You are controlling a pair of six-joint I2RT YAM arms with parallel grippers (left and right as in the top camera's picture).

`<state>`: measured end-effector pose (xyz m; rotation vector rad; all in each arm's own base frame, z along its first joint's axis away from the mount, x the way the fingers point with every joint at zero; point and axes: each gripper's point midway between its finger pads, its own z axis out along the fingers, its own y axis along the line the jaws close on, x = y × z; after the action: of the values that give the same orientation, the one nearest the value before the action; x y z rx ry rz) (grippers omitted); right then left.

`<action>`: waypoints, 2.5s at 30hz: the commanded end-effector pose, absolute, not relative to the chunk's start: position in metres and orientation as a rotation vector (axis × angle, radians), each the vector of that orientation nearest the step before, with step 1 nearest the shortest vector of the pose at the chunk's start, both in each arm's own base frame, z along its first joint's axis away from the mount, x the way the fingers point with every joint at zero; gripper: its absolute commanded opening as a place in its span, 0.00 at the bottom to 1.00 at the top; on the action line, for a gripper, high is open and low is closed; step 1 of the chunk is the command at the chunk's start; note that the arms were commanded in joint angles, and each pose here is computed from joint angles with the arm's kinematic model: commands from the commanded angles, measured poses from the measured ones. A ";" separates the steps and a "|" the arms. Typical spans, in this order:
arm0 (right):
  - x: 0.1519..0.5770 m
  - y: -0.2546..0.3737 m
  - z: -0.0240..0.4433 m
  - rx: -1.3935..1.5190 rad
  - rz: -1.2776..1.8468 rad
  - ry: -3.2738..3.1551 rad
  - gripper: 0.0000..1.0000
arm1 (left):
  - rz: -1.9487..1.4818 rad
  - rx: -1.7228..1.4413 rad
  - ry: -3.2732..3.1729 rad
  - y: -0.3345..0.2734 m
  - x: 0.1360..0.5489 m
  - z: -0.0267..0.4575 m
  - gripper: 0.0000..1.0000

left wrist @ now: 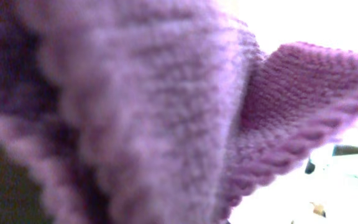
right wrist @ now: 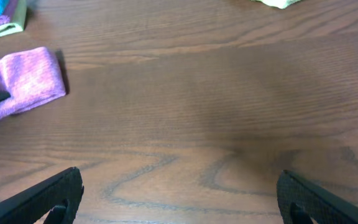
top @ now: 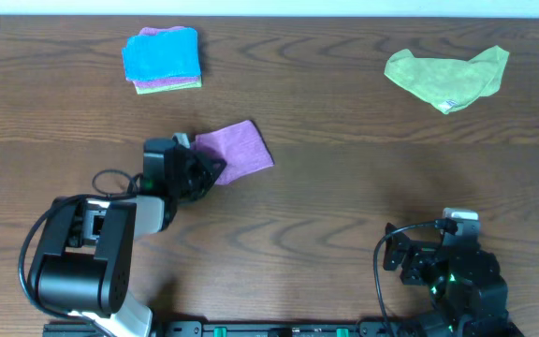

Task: Fold the cloth
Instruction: 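Carry the folded towel to the towel stack at top left, then lower the towel onto the stack and open the left gripper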

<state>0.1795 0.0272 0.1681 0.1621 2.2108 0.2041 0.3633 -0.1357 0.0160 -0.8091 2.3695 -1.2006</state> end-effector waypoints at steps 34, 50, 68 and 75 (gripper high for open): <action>0.179 0.023 0.166 0.192 0.188 2.211 0.99 | -1.010 -0.662 2.040 -0.074 0.595 0.217 0.06; 0.179 0.023 0.166 0.192 0.188 2.211 0.99 | -0.937 -0.709 2.068 -0.032 0.619 0.173 0.06; 0.179 0.023 0.166 0.192 0.188 2.211 0.99 | -0.736 -0.723 2.205 0.001 0.607 0.122 0.06; 0.179 0.023 0.166 0.192 0.188 2.211 0.99 | -0.639 -0.770 2.252 0.027 0.597 0.105 0.06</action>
<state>0.1794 0.0271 0.1677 0.1631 2.2118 0.2033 0.5921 0.0092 0.1015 -0.7864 2.2681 -0.7130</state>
